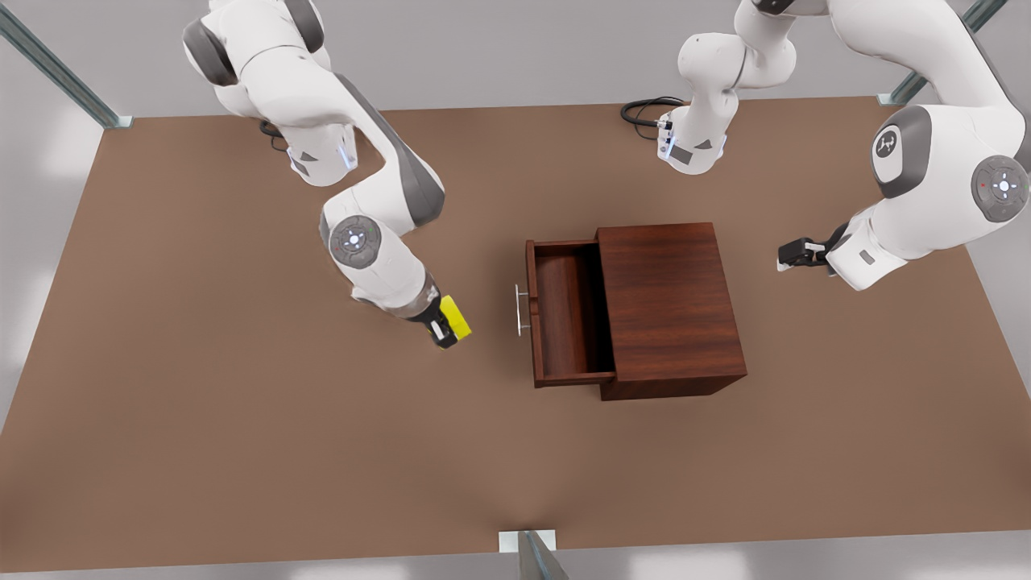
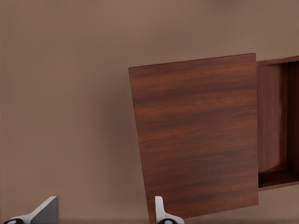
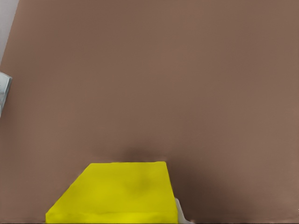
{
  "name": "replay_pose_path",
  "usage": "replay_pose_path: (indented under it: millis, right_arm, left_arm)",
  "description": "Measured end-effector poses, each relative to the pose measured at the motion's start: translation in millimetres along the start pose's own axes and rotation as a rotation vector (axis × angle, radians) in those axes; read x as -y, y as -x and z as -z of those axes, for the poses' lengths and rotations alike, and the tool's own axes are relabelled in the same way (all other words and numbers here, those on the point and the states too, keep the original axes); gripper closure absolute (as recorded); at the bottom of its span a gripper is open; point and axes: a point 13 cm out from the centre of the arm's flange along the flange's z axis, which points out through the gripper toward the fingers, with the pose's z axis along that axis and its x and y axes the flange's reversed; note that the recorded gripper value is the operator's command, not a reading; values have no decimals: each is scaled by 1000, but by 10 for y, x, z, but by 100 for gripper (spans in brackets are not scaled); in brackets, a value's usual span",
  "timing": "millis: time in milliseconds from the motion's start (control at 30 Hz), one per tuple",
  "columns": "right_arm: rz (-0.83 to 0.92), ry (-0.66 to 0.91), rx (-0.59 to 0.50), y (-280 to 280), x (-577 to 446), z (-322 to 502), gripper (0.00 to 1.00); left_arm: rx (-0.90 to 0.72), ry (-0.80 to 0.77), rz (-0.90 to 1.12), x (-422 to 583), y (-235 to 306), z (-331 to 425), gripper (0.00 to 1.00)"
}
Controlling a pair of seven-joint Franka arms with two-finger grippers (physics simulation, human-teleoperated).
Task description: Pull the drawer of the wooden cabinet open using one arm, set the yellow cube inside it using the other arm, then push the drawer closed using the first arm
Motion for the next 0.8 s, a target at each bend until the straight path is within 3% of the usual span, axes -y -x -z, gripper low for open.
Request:
replay_pose_path:
  millis: [200, 700, 800]
  right_arm:
    - [-97, -36, -5, -1166, -60, -205, 37]
    - [-499, -9, -29, -2023, -275, -1082, 35]
    - [-554, -2, -34, -2114, -273, -1181, 28]
  left_arm:
    - [-1, -1, -1, 2, -3, -1, 0]
    - [-5, -4, -4, 39, -13, -5, 0]
    - [-5, -3, -3, 36, -13, -5, 0]
